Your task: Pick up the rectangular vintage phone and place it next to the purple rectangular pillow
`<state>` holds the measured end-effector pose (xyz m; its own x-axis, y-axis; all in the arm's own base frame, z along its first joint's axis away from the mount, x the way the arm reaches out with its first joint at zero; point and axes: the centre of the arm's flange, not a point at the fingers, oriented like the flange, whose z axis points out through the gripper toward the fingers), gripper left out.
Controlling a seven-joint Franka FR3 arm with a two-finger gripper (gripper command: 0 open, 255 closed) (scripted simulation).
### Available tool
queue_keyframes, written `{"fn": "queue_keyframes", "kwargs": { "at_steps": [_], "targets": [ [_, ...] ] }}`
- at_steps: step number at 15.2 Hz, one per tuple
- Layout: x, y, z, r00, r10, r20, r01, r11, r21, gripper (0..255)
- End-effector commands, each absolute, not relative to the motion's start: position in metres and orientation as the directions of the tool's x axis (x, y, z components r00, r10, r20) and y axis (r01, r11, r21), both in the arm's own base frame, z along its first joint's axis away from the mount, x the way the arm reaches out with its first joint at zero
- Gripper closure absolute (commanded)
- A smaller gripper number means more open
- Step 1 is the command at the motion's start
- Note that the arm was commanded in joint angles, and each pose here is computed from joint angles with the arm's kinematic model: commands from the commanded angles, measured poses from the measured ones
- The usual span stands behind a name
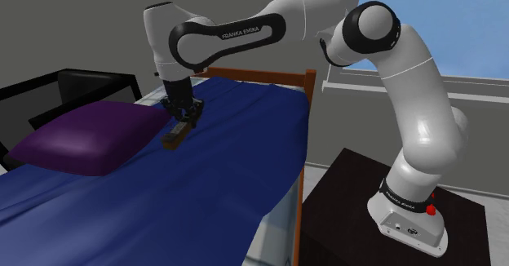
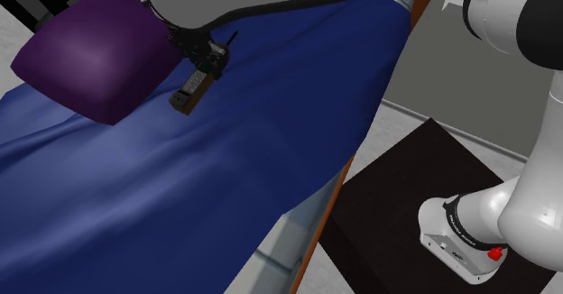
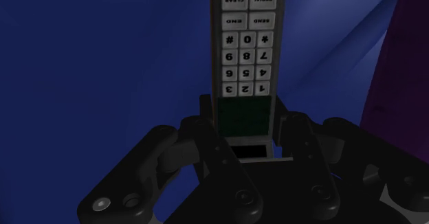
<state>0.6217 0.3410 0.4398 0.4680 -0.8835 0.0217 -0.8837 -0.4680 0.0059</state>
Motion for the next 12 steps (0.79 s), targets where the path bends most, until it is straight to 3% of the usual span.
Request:
{"fn": "queue_keyframes", "kwargs": {
  "at_steps": [1, 12],
  "targets": [
    [0.622, 0.341, 0.431, 0.468, -0.884, 0.022, -0.884, -0.468, 0.005, 255],
    [0.622, 0.341, 0.373, 0.468, -0.884, 0.022, -0.884, -0.468, 0.005, 255]
  ]
}}
